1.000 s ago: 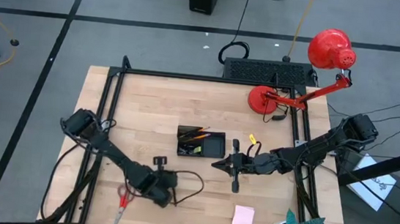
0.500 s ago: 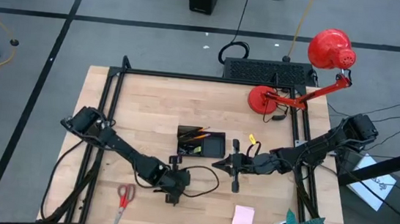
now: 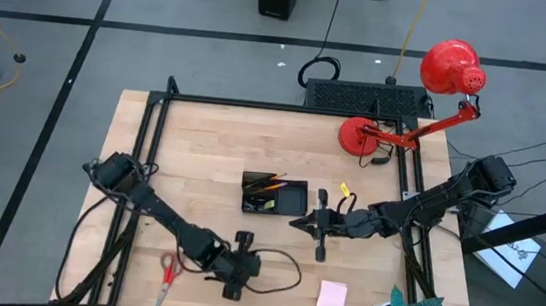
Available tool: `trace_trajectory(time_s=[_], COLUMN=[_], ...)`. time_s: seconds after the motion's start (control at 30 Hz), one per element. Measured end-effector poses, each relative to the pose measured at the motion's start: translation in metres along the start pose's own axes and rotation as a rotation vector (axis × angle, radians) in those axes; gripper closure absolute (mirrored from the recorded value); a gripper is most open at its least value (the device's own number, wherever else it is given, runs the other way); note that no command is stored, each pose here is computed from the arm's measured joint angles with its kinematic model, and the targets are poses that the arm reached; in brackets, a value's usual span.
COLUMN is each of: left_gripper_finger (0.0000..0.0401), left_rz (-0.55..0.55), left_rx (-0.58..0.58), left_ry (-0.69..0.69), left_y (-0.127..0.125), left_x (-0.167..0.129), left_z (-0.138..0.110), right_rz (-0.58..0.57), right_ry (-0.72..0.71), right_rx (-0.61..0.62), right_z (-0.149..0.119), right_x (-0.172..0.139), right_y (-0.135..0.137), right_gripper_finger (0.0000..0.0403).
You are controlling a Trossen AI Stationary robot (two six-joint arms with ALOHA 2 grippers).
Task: Pick and place office supplies into organizer
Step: Put the black pen into the desk organizer
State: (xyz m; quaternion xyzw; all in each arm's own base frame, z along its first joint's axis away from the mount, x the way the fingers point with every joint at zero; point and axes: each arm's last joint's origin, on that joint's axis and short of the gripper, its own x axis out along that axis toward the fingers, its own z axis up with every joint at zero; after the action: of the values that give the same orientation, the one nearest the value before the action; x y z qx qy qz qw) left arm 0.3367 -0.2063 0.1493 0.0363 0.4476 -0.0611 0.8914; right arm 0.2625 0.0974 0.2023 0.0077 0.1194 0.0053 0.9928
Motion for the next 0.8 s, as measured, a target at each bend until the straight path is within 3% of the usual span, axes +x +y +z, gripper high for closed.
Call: trace_trajectory(time_s=[0.13,0.27,0.4,0.8], left_gripper_finger=[0.0382,0.0382,0.0382,0.0382], left_rz=[-0.02,0.038,0.082,0.192], left_rx=[0.002,-0.029,-0.087,-0.081], left_ry=[0.055,0.106,0.169,0.368], left_y=[-0.016,-0.02,-0.021,-0.029], left_x=[0.009,0.015,0.013,-0.006], left_z=[-0.015,-0.027,-0.034,-0.062], right_rz=[0.0,0.002,0.006,0.007], right_ry=[-0.002,-0.006,-0.013,-0.009], right_rx=[0.006,0.009,0.015,0.012], right_z=[0.0,0.001,0.001,0.001], right_x=[0.0,0.0,0.0,0.0], right_y=[0.0,0.001,0.001,0.001], right_gripper_finger=[0.0403,0.0403,0.0403,0.0403])
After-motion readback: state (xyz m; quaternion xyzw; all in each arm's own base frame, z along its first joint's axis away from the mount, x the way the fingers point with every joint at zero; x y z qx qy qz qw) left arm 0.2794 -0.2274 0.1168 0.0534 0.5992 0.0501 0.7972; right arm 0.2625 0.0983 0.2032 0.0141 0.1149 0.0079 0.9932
